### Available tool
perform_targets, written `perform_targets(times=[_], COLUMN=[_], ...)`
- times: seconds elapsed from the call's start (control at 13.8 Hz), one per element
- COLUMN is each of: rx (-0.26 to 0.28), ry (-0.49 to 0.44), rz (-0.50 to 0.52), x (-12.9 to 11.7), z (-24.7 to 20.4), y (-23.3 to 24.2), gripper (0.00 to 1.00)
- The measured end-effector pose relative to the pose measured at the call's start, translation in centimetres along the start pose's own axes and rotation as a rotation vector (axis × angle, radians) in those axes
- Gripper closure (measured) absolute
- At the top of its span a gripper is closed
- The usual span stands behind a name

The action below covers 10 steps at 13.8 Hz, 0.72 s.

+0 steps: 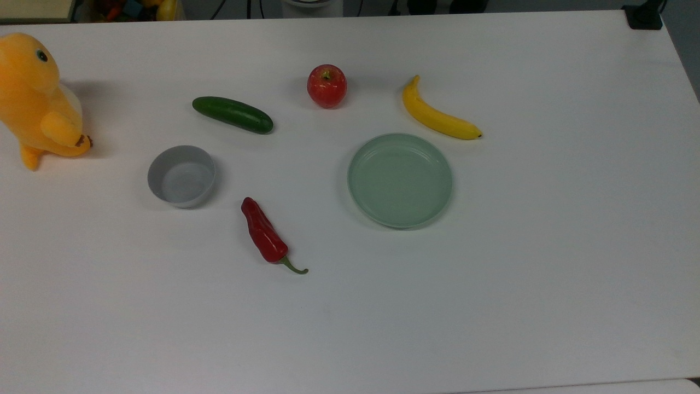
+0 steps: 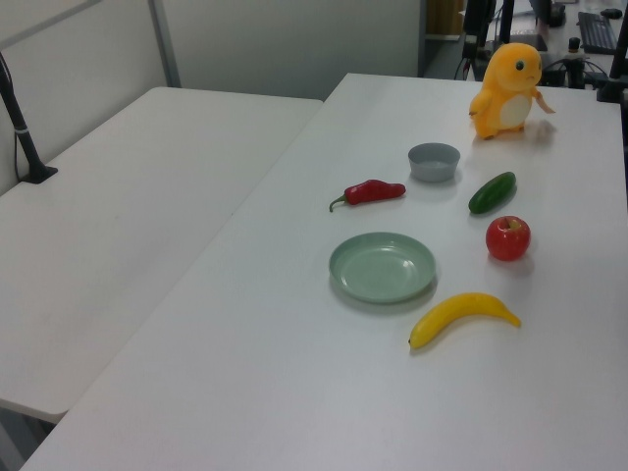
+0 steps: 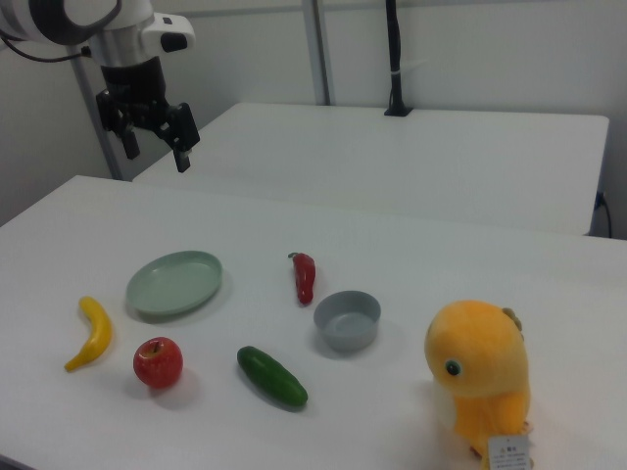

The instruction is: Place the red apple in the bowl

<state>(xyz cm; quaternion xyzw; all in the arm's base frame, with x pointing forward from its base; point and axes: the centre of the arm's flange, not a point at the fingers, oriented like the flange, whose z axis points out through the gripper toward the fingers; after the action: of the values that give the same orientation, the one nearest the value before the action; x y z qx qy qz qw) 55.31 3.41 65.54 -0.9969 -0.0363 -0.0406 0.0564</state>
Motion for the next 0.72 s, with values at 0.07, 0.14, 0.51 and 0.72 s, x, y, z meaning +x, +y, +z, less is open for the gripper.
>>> perform_targets(times=[0.07,0.14,0.51,0.72], rx=[0.000,0.000,-0.001,-0.001], ry=[0.000,0.001,0.002,0.002], rz=[0.000,0.001,0.008,0.008], x=[-0.01,-0.01,-0.03,-0.03], z=[-0.02,-0.04,-0.10,-0.10], y=[0.00,0.06,0.42,0.43], gripper=[0.00,0.00,0.00,0.00])
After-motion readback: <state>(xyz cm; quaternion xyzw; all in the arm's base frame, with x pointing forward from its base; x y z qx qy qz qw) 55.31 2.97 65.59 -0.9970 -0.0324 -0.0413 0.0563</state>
